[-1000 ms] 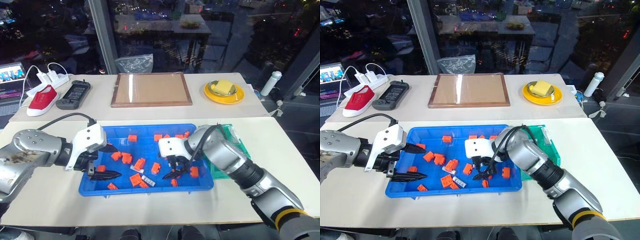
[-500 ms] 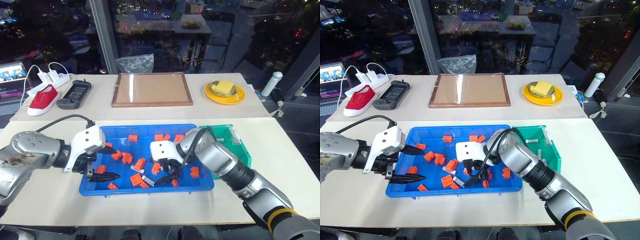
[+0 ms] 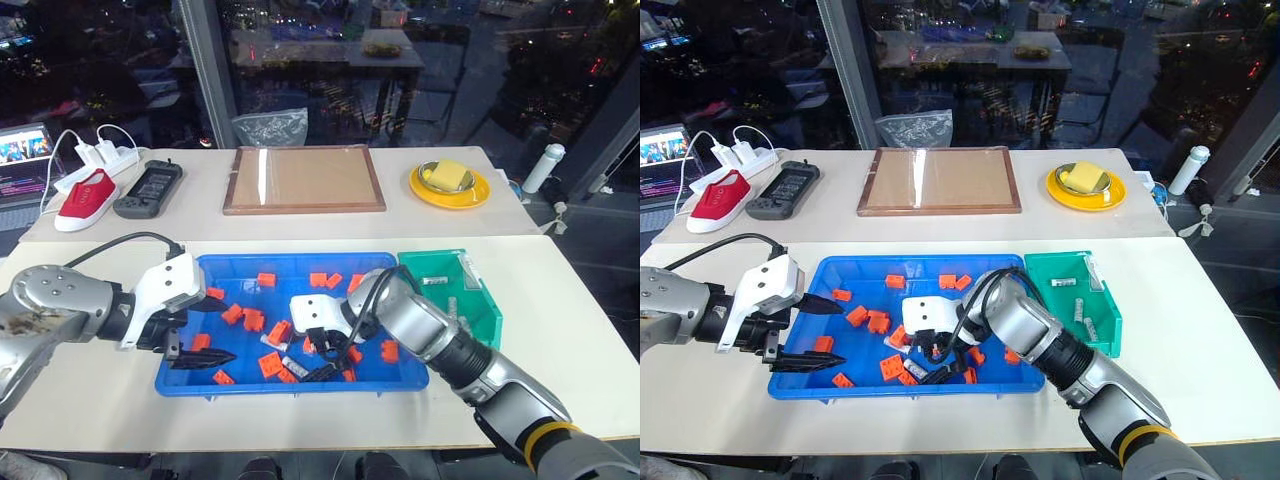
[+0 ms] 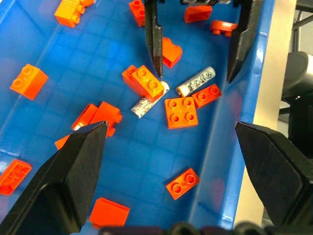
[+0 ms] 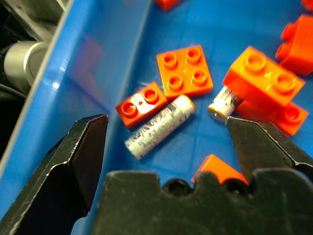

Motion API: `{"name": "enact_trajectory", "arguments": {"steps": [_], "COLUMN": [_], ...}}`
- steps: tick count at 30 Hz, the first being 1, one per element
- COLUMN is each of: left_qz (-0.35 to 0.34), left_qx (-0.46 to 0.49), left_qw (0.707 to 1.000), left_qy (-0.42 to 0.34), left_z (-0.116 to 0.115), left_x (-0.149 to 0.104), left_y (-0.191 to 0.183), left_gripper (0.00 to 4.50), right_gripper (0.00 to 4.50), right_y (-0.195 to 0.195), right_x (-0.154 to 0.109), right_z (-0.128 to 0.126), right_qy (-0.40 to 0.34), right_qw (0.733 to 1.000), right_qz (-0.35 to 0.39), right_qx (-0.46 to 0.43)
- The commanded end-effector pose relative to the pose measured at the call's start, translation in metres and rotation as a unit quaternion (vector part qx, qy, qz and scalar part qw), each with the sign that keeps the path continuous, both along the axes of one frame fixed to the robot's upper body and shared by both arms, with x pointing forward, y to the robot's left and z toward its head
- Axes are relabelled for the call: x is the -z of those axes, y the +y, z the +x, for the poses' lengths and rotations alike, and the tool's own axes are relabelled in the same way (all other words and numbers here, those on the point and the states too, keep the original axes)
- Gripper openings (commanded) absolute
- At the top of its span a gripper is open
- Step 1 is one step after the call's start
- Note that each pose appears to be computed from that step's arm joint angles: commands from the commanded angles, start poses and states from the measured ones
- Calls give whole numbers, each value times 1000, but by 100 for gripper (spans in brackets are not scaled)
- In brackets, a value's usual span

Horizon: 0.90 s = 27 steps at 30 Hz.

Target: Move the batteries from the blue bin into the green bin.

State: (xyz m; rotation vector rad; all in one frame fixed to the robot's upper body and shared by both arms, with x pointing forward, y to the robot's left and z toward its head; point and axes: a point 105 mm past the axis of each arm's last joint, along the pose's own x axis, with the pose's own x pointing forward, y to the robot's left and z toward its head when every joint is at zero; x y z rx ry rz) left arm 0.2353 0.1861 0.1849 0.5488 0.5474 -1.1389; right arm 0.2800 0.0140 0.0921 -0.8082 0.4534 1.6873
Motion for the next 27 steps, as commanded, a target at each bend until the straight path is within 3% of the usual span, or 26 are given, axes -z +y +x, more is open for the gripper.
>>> {"name": "enact_trajectory", "arguments": {"steps": [1, 8, 11, 17, 20, 27], "left_qz": [10, 9, 9, 7, 6, -4], "left_qx": [-2, -4, -4, -1, 1, 11], "left_qw": [1000, 1000, 1000, 1000, 1000, 999], "left_qy": [-20, -23, -24, -24, -25, -29], "left_z": [-1, 0, 0, 1, 2, 5], "left_x": [-9, -9, -9, -9, -9, -11], "left_y": [2, 2, 2, 1, 0, -5], "left_gripper": [450, 450, 450, 450, 450, 450], "right_gripper": [348, 100, 27, 28, 28, 28], "right_y": [1, -3, -4, -13, -28, -80], "right_x": [3, 4, 3, -15, -48, -100], "right_z": [9, 15, 17, 18, 5, 1], "right_qy": [-31, -39, -44, -63, -64, -35], "right_qw": [999, 999, 999, 998, 996, 997], "right_qz": [-7, -7, -6, 12, 36, 67], "right_qx": [2, 3, 7, -8, -49, 9]}}
